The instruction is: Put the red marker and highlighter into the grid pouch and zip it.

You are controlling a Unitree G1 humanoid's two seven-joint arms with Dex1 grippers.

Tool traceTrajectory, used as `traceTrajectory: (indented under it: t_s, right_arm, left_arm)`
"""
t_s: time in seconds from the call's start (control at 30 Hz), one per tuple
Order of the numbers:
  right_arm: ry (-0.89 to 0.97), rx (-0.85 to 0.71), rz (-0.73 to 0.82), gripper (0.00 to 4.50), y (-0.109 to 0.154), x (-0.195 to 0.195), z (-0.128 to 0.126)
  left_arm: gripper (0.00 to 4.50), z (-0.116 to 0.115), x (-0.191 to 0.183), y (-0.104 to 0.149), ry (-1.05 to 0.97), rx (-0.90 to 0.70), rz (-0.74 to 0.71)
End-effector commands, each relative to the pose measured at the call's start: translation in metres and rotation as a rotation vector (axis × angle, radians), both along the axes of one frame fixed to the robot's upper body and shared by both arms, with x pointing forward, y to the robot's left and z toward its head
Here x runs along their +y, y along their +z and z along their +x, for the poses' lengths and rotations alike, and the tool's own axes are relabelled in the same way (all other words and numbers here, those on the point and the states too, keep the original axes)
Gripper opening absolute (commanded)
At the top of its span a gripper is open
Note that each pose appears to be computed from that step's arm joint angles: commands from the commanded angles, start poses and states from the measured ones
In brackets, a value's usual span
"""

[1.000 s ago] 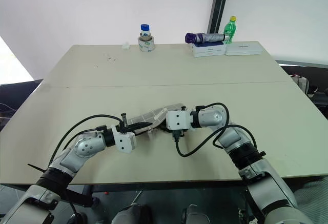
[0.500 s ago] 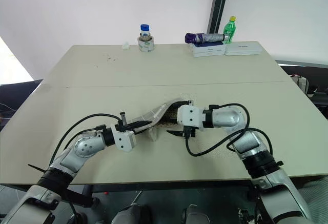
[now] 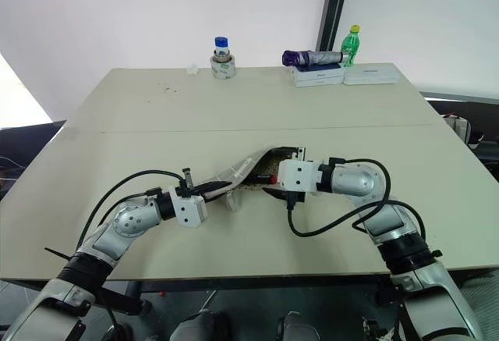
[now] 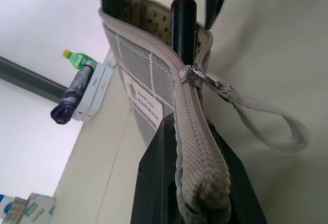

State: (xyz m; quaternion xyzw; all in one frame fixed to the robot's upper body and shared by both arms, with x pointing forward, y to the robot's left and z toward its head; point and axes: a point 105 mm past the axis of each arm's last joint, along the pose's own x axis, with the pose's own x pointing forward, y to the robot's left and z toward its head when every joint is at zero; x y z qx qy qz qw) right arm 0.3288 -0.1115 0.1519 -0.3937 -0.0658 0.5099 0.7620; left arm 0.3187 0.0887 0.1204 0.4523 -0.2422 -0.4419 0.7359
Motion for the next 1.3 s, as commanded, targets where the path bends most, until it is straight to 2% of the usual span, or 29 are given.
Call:
traceTrajectory:
  t_s: [0.03, 0.2, 0.3, 0.4, 0.5, 0.57, 0.63, 0.77, 0.83, 0.9, 1.03, 1.27, 1.3]
  right_arm:
    - [0.039, 0.033, 0.137, 4.44, 0.031, -0.001, -0.01]
    - [0.083, 0.192, 0.33, 4.44, 0.057, -0.002, -0.024]
    - [0.095, 0.35, 0.415, 4.44, 0.059, 0.001, -0.033]
    - [0.081, 0.613, 0.497, 4.44, 0.04, 0.005, -0.047]
    - [0.011, 0.85, 0.423, 4.44, -0.01, 0.002, -0.069]
    - [-0.072, 0.836, 0.375, 4.44, -0.039, 0.005, -0.069]
    - [-0.156, 0.799, 0.41, 4.44, -0.047, 0.016, -0.056]
    - [-0.194, 0.849, 0.544, 4.44, -0.045, 0.036, -0.044]
    - [-0.2, 0.838, 0.549, 4.44, -0.047, 0.042, -0.04]
    - [-0.194, 0.81, 0.553, 4.44, -0.045, 0.047, -0.036]
    - [-0.11, 0.851, 0.622, 4.44, -0.034, 0.065, -0.039]
    - [-0.066, 0.895, 0.648, 4.44, -0.038, 0.089, -0.037]
    - [-0.066, 0.895, 0.654, 4.21, -0.037, 0.09, -0.036]
  left_arm:
    - [0.0, -0.001, 0.0, 0.007, -0.006, -0.023, -0.025]
    - [0.0, 0.001, 0.004, 0.008, 0.011, -0.019, -0.034]
    - [0.0, 0.001, 0.003, 0.006, 0.009, -0.017, -0.032]
    - [0.0, 0.001, -0.003, 0.008, -0.006, -0.025, -0.023]
    - [0.0, 0.002, -0.008, 0.015, -0.016, -0.036, -0.036]
    - [0.0, 0.002, -0.011, 0.017, -0.021, -0.04, -0.036]
    - [0.0, 0.001, -0.013, 0.017, -0.031, -0.039, -0.033]
    - [0.0, -0.004, -0.016, 0.008, -0.068, -0.047, 0.063]
    - [0.0, -0.005, -0.017, 0.006, -0.08, -0.055, 0.089]
    - [0.0, -0.004, -0.017, 0.009, -0.08, -0.063, 0.091]
    - [0.0, -0.002, -0.019, 0.012, -0.078, -0.077, 0.093]
    - [0.0, -0.002, -0.023, 0.015, -0.078, -0.081, 0.072]
    - [0.0, -0.002, -0.023, 0.015, -0.076, -0.079, 0.069]
